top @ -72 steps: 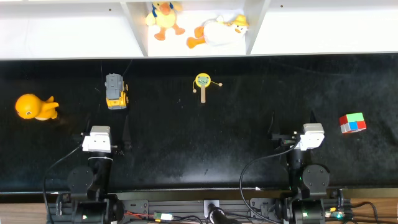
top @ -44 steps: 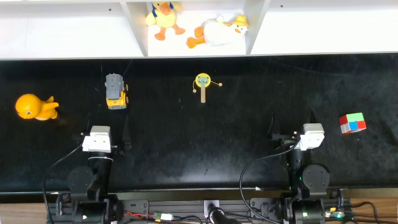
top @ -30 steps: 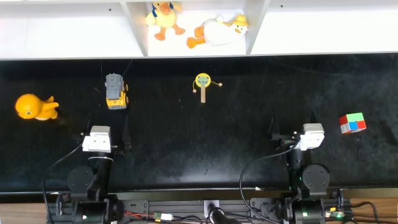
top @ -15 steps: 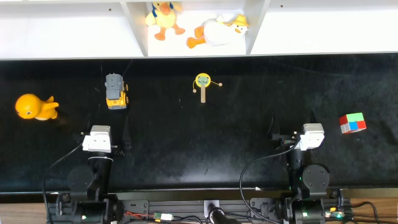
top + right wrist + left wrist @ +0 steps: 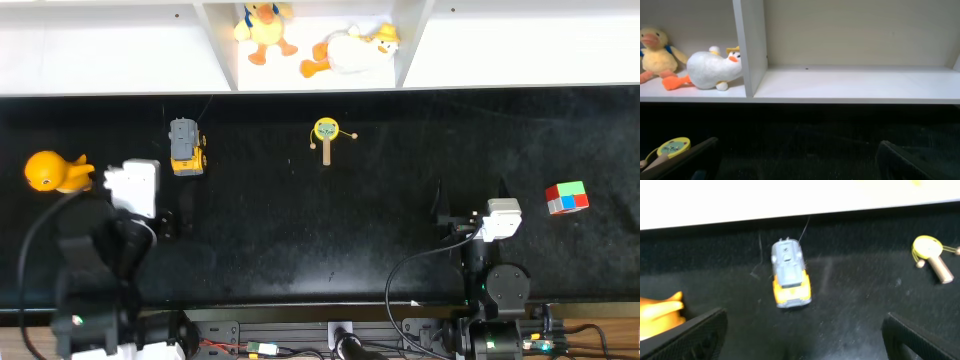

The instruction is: Store Toys

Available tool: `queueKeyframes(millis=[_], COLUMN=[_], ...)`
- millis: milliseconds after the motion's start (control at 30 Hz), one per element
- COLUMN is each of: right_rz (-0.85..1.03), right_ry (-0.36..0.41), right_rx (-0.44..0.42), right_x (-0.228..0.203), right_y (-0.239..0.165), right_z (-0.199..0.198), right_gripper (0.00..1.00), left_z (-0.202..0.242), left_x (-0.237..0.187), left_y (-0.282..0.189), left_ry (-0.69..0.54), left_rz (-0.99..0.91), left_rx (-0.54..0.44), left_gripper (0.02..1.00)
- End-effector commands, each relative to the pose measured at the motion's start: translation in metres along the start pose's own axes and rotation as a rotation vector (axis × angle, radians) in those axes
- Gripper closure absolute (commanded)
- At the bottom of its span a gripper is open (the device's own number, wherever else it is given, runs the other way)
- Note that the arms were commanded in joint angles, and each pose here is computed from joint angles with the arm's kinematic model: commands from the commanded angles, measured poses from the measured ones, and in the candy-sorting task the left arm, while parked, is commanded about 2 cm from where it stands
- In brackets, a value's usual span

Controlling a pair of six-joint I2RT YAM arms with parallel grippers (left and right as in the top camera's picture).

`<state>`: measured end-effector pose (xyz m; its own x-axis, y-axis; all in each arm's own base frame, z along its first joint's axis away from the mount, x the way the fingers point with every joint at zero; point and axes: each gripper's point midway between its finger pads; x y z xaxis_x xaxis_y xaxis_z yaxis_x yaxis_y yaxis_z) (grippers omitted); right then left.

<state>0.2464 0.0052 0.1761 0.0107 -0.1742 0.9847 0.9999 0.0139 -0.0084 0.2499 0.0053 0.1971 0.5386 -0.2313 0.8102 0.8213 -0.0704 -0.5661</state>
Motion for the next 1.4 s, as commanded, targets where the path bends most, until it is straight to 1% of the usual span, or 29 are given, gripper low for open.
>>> queueKeyframes(millis=[33, 133, 267, 333, 500, 633, 733, 1033, 1233, 1400], right_rz=[0.002, 0.002, 0.002, 0.002, 0.002, 0.002, 0.002, 0.002, 0.002, 0.002], right_ry=[0.000, 0.000, 0.000, 0.000, 0.000, 0.000, 0.000, 0.000, 0.000, -0.001], right_rx=[0.002, 0.002, 0.002, 0.002, 0.002, 0.002, 0.002, 0.002, 0.002, 0.002], right_x=[-0.004, -0.004, -0.004, -0.004, -0.004, -0.004, -0.004, -0.004, -0.004, -0.004], right_y=[0.000, 0.000, 0.000, 0.000, 0.000, 0.000, 0.000, 0.000, 0.000, 0.000], right_z=[-0.001, -0.001, -0.001, -0.001, -0.001, -0.001, -0.001, -0.001, -0.001, -0.001], right_gripper=[0.007, 0.005, 0.007, 0.005, 0.005, 0.005, 0.007, 0.005, 0.005, 0.007], left_z=[0.011, 0.029, 0.055, 0.065, 0.099, 0.131, 0.147, 0.193, 0.203, 0.205], left_x=[0.016, 0.014, 0.000, -0.006, -0.029, -0.051, -0.063, -0.079, -0.089, -0.092], left_y=[-0.001, 0.002, 0.001, -0.003, -0.020, -0.041, -0.046, -0.017, 0.009, 0.031], left_ry=[0.106, 0.103, 0.071, 0.064, 0.078, -0.018, -0.056, -0.035, -0.074, -0.049], left_rz=[-0.009, -0.006, 0.033, 0.034, 0.067, 0.108, 0.134, 0.138, 0.110, 0.107], left_rx=[-0.115, -0.155, -0.152, -0.134, -0.021, 0.111, 0.164, 0.183, 0.128, 0.090], left_gripper=[0.023, 0.023, 0.023, 0.023, 0.020, 0.020, 0.020, 0.020, 0.020, 0.020])
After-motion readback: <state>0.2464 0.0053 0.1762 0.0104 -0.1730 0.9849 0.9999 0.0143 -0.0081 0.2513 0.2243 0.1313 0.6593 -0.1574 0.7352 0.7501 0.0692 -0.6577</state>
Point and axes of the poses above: each gripper's point midway between its finger pads, its own y axis out along the fingers, its own z axis along the line the jaws close on, x = y × z, and after that the axes turned 9 degrees about y, right-handed
